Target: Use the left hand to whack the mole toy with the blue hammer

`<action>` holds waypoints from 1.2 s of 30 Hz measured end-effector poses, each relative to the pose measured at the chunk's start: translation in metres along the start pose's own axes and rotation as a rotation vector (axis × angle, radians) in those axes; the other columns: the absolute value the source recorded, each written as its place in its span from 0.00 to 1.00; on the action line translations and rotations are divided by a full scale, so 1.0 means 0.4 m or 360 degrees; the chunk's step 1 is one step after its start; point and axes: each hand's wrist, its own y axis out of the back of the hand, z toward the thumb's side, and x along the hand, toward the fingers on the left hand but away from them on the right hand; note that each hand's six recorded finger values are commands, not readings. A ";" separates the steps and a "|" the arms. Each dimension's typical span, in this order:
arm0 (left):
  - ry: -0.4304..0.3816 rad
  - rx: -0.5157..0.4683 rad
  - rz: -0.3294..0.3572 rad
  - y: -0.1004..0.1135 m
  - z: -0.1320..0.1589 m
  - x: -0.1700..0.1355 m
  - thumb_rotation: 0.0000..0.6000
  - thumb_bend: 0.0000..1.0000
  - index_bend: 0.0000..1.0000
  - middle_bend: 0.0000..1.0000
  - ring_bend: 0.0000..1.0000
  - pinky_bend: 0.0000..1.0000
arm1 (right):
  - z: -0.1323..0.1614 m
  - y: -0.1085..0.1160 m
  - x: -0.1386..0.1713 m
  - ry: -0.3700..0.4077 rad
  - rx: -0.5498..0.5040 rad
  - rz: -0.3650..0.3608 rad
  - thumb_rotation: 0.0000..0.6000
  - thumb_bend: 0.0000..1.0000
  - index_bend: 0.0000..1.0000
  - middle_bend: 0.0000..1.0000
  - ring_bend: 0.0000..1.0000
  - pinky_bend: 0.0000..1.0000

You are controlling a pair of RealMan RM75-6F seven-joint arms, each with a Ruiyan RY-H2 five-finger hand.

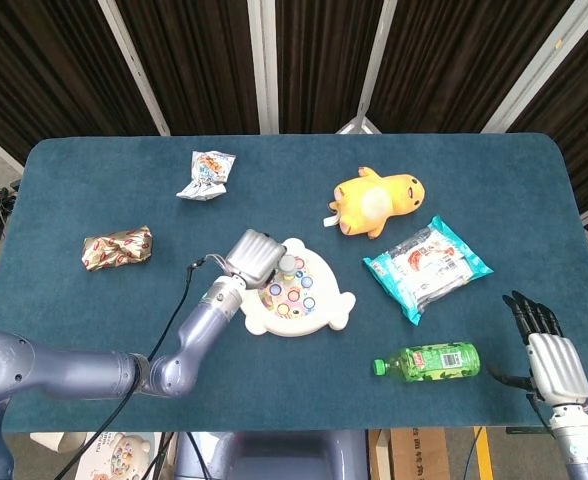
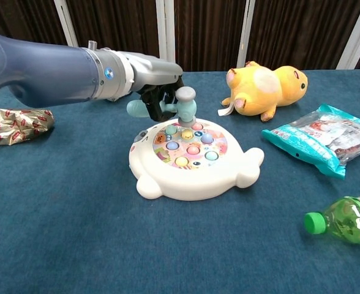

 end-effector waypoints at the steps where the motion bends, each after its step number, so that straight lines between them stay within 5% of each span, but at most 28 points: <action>1: -0.0002 0.0005 -0.0002 -0.001 0.002 0.001 1.00 0.70 0.66 0.50 0.38 0.54 | -0.001 0.000 0.000 -0.0001 -0.0001 -0.0001 1.00 0.19 0.00 0.00 0.00 0.00; 20: 0.0012 0.0033 -0.0082 -0.049 0.010 0.010 1.00 0.70 0.66 0.50 0.38 0.54 | -0.004 0.002 0.001 -0.0006 -0.0010 0.0002 1.00 0.19 0.00 0.00 0.00 0.00; 36: 0.0021 -0.0050 -0.0019 -0.009 0.002 -0.004 1.00 0.70 0.66 0.50 0.38 0.54 | -0.005 0.002 0.001 -0.0006 -0.0006 0.0002 1.00 0.19 0.00 0.00 0.00 0.00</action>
